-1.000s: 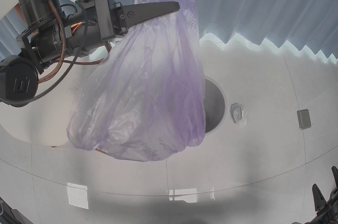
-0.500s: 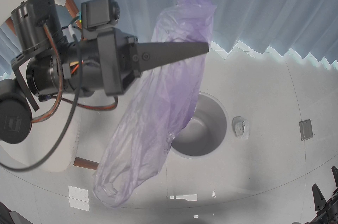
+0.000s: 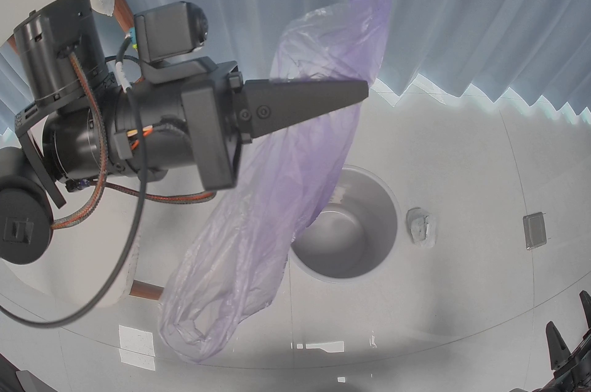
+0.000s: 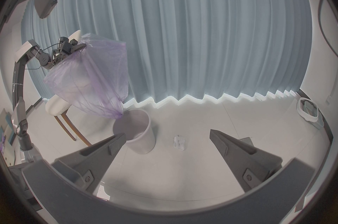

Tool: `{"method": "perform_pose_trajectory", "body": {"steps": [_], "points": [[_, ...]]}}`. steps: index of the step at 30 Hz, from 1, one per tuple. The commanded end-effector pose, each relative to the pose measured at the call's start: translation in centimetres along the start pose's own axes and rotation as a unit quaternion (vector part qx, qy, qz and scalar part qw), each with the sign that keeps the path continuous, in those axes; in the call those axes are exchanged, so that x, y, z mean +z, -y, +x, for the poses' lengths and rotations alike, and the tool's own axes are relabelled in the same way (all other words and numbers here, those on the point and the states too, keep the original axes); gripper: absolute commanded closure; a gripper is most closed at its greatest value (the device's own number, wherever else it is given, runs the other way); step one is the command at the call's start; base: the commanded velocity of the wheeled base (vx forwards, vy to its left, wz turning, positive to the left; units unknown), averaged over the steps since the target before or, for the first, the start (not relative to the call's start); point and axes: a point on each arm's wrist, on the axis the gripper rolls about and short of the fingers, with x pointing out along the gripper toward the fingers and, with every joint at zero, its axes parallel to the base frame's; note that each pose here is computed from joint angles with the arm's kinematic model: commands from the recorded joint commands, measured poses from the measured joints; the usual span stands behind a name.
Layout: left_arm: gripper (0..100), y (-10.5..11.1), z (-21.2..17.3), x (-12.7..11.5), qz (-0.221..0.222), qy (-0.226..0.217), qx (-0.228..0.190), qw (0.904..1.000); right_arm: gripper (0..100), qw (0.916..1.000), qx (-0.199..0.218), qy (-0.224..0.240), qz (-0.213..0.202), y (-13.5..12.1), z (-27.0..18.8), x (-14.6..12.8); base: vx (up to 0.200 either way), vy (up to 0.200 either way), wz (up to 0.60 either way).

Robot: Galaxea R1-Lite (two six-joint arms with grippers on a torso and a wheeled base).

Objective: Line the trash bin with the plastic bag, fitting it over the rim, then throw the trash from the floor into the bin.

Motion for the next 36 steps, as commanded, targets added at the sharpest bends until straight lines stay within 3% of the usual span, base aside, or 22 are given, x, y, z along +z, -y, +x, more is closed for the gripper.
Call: {"method": "perform_pose_trajectory", "body": {"steps": [1,12,21,36], "points": [[100,-0.4,0.8,-0.4,-0.005,-0.004,-0.004,1.0,0,1.0,0.0,0.0,0.0,0.0,0.0,-0.5,0.0,0.0,0.0],[100,-0.8,3.0,-1.1,-0.014,-0.012,-0.018,0.9997,0,1.0,0.0,0.0,-0.001,0.0,0.0,-0.5,0.0,0.0,0.0],[100,-2.4,3.7,-2.9,-0.032,-0.023,0.032,0.9987,0,1.0,-0.002,-0.001,-0.005,0.0,0.0,-0.6,0.0,0.0,0.0],[100,-4.2,4.9,-5.4,-0.054,-0.05,0.041,0.9964,0,1.0,-0.004,-0.002,-0.004,0.0,0.0,-0.6,0.0,0.0,0.0]]}}
